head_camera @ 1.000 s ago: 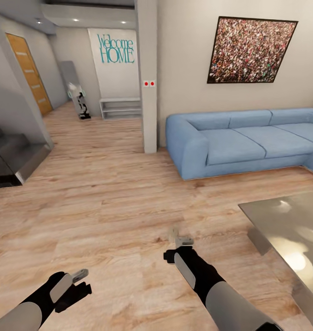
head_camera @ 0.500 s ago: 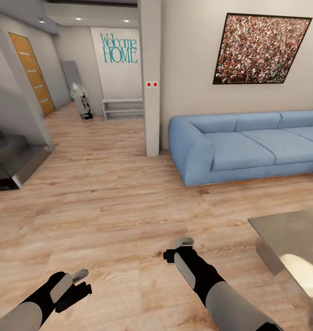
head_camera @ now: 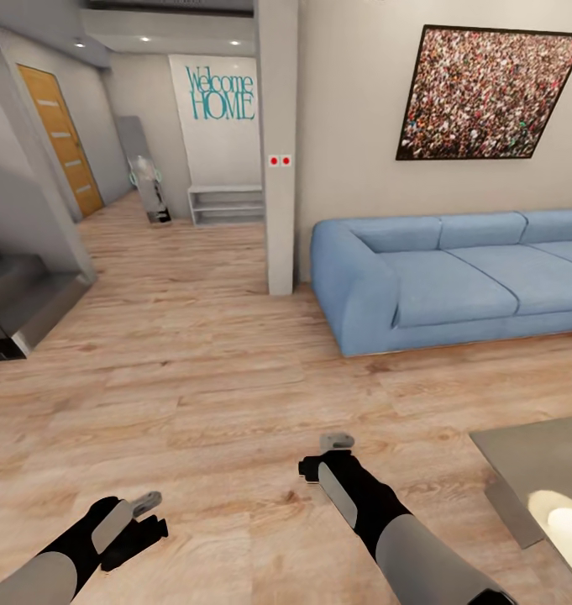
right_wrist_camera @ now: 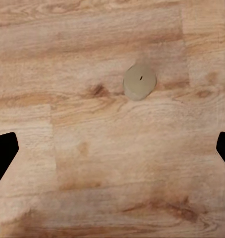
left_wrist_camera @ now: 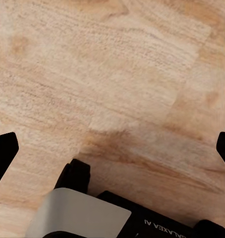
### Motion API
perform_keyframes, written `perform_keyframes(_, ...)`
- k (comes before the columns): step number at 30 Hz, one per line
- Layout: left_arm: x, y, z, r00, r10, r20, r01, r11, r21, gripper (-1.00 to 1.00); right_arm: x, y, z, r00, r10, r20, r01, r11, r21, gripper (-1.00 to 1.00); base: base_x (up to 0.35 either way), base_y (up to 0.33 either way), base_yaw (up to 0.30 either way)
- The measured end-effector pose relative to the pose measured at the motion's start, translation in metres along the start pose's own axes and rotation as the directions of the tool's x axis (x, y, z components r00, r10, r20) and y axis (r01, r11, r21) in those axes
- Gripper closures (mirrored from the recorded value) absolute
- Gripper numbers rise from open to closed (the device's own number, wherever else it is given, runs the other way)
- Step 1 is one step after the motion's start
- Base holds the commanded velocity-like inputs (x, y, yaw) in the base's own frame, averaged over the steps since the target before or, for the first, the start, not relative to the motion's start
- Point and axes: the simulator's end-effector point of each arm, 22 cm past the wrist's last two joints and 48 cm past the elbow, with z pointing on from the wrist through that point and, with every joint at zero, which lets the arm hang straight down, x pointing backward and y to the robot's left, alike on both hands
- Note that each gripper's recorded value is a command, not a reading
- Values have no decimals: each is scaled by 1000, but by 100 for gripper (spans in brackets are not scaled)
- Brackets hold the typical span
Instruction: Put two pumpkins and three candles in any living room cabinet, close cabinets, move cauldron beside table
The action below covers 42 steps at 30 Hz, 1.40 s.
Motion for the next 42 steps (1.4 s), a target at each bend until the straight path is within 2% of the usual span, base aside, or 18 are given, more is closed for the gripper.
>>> perform_keyframes(17, -5, -3, -6, 1000, -2, 13, 2, 1000, 10, -100, -6, 1, -6, 1000, -2, 18, 2, 1000, 0, -100, 299, -61, 52)
perform_keyframes(24, -7, -6, -11, 1000, -1, 15, 0, 1000, 18, -100, -11, 0, -11, 1000, -3, 30, 3, 1000, 1, -100, 81, 0, 139)
perform_keyframes(28, -11, -20, -21, 1000, 8, -4, -8, 998, 59, -100, -14, 0, -13, 999, -3, 37, 3, 1000, 2, -100, 6, 0, 171)
perform_keyframes(29, -13, -27, -24, 1000, -13, -14, 14, 996, 88, -100, -14, 0, -12, 999, -3, 39, 3, 1000, 2, -100, 2, 0, 171)
perform_keyframes(33, -17, -32, -24, 998, -64, -26, 67, 990, 128, -100, -14, 0, -7, 999, 3, 52, -3, 1000, 1, -100, 1, 0, 68)
perform_keyframes(38, -10, -33, -17, 995, -73, -65, 81, 986, 146, -100, -20, -1, 1, 991, 33, 126, -33, 999, -1, -100, 0, 0, 12)
perform_keyframes(40, -10, -41, -16, 992, -98, -80, 112, 975, 192, -100, -15, -2, 6, 992, 35, 124, -36, 999, 1, -100, 0, 0, 2)
perform_keyframes(42, -8, -54, -16, 987, -122, -100, 145, 952, 268, -100, -7, -5, 12, 993, 38, 113, -39, 999, 6, -100, 0, 0, 0)
